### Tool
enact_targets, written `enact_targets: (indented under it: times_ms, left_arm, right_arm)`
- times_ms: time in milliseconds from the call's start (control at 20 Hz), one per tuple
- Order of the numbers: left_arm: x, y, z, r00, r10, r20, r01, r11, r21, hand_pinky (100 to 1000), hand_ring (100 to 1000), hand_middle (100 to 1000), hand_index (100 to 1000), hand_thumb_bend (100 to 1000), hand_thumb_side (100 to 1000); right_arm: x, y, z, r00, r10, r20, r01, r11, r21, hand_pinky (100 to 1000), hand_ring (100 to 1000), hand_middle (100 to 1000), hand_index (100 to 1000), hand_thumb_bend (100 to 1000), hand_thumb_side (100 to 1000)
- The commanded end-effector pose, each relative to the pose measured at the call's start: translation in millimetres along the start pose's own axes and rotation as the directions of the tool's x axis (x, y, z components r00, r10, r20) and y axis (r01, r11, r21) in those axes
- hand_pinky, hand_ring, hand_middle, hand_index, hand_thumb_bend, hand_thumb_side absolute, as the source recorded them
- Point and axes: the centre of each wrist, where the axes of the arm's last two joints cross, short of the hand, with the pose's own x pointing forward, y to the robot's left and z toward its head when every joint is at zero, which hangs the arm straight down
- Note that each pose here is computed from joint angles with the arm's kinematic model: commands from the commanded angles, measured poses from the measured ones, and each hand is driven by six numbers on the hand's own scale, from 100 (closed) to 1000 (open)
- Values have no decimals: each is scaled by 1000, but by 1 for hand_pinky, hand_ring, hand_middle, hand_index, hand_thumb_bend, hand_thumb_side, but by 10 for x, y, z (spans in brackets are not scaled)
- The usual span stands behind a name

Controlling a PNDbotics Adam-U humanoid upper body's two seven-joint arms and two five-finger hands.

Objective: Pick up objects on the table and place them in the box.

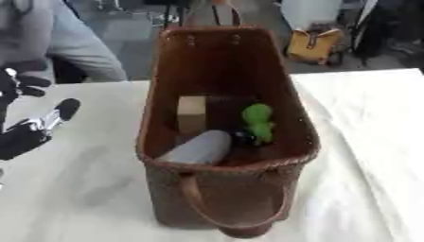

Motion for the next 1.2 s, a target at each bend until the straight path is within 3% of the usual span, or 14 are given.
enact_targets:
  times_ms: [50,450,1200]
  left_arm:
    - [27,62,-18,1000,-6,15,6,1000,18,667,692,753,836,702,571]
    - [15,50,0,1000,5,11,-5,999,37,665,692,754,836,687,613]
    - [12,60,7,1000,9,9,-10,998,64,661,693,756,836,652,663]
  right_arm:
    - [73,-63,-54,1000,-1,29,2,1000,-15,464,610,648,804,644,563]
    - [74,-51,-55,999,-46,24,47,999,-21,459,606,641,801,640,565]
    - [103,-60,-58,998,-52,32,53,998,-30,462,607,640,800,641,566]
